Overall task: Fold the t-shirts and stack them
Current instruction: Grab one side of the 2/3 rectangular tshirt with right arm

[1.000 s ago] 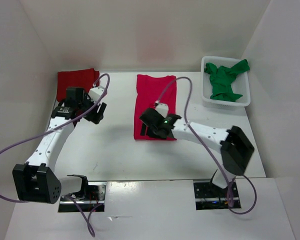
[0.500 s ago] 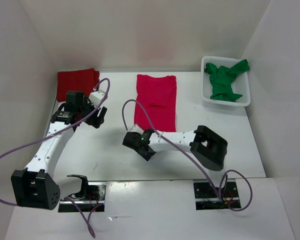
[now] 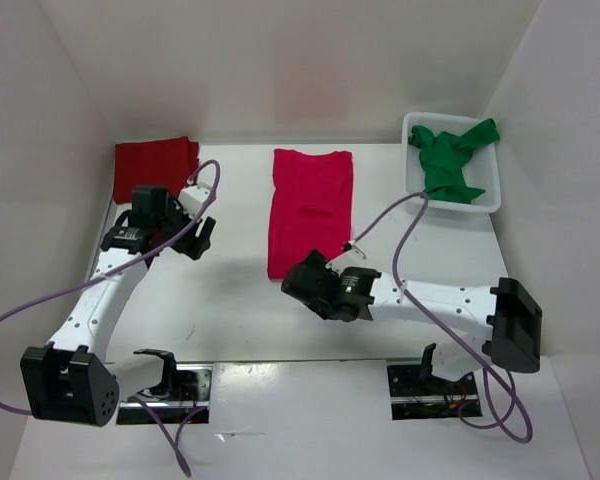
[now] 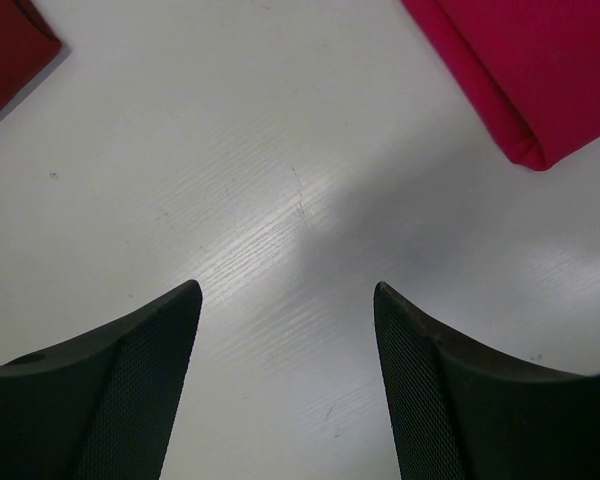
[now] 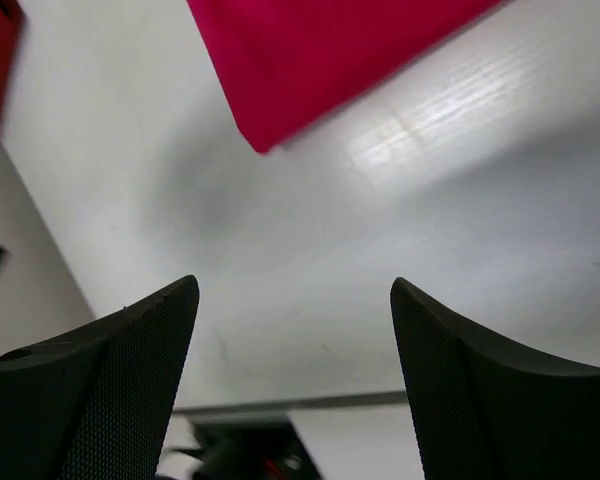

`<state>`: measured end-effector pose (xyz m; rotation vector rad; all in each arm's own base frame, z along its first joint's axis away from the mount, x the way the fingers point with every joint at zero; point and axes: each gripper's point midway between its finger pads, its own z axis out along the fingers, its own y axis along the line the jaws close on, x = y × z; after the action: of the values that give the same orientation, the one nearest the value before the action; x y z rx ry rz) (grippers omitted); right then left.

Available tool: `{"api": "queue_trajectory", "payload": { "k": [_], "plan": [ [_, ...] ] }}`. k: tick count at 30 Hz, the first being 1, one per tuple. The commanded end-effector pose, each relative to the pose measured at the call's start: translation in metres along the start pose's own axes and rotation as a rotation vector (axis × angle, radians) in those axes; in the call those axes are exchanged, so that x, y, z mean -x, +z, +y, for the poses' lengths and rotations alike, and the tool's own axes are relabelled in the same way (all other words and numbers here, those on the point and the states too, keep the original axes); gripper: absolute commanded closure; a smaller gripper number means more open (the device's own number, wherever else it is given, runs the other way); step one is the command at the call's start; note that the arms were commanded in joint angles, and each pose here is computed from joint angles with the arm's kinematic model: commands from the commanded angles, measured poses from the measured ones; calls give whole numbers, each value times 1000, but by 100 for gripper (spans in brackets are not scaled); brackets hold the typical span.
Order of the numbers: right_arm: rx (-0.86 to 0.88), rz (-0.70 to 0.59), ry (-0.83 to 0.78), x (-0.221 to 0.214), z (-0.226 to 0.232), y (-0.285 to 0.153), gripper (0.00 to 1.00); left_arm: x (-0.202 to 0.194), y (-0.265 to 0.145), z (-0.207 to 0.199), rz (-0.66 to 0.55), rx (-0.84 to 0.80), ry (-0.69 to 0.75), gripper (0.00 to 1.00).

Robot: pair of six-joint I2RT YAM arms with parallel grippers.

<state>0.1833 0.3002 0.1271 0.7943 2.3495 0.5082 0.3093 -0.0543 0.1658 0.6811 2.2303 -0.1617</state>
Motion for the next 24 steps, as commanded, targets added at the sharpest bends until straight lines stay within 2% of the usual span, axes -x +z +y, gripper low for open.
{"api": "queue_trajectory", "payload": {
  "k": [1,9,18,24],
  "plan": [
    [16,-182,441,44,13,16,18,8,-8,-12,-48,-27,-4,23],
    [-115,-186,660,30,-24,46,13,5,-6,-31,-47,-69,21,23],
    [-191,-185,688,28,-34,90,13,3,-3,-42,-40,-79,55,22],
    [-201,-181,684,36,-32,100,13,3,-2,-44,-35,-74,79,22]
  ]
}}
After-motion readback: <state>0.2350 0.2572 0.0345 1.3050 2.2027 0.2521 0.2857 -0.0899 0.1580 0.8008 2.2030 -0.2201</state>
